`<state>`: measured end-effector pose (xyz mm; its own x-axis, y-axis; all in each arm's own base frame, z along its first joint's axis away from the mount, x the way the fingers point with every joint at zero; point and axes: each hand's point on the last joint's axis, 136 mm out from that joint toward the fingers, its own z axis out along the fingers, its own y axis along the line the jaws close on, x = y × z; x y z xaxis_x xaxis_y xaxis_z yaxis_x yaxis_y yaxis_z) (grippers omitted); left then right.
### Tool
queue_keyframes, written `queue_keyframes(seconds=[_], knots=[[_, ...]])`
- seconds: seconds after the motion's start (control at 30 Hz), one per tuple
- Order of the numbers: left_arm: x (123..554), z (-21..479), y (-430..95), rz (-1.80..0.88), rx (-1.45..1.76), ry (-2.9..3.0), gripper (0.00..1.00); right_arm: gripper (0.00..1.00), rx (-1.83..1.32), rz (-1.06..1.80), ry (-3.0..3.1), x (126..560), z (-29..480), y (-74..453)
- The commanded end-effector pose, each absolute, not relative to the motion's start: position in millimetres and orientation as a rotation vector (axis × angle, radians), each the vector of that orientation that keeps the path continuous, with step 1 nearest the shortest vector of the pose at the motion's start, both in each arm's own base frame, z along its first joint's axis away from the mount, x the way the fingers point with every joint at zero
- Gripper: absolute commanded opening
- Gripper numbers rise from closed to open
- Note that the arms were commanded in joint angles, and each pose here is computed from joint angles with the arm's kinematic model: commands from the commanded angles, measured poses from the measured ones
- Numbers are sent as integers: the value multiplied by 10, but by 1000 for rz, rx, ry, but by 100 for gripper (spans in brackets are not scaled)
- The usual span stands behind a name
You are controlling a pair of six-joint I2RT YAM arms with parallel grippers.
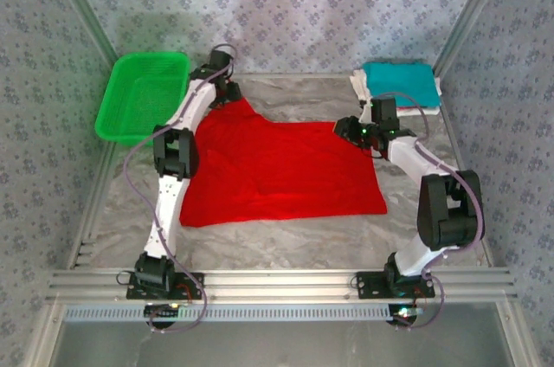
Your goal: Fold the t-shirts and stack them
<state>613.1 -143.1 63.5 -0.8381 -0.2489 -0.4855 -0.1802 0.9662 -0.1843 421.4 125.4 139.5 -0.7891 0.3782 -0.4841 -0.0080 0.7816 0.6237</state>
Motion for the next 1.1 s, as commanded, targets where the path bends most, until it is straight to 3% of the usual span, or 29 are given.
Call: queue_keyframes(seconds=[0.0, 0.37, 0.63, 0.7, 0.8, 1.07], knots=[[6155, 546, -1502, -251, -311, 2607, 60, 35, 195, 876, 2304, 4198, 1556, 1315], [6218, 417, -1591, -342, -357, 2602, 49, 39, 150, 890, 2307, 4170, 1564, 1356], [6213, 475, -1595, -344, -342, 2599, 29, 39, 168, 884, 2325, 4184, 1500, 1347], [6214, 476, -1581, -339, -341, 2600, 29, 40, 168, 887, 2322, 4192, 1509, 1350], [6189, 496, -1520, -292, -344, 2605, 41, 40, 165, 892, 2319, 4203, 1515, 1358], [6102, 401, -1442, -278, -342, 2657, 43, 40, 165, 921, 2313, 4219, 1537, 1370]])
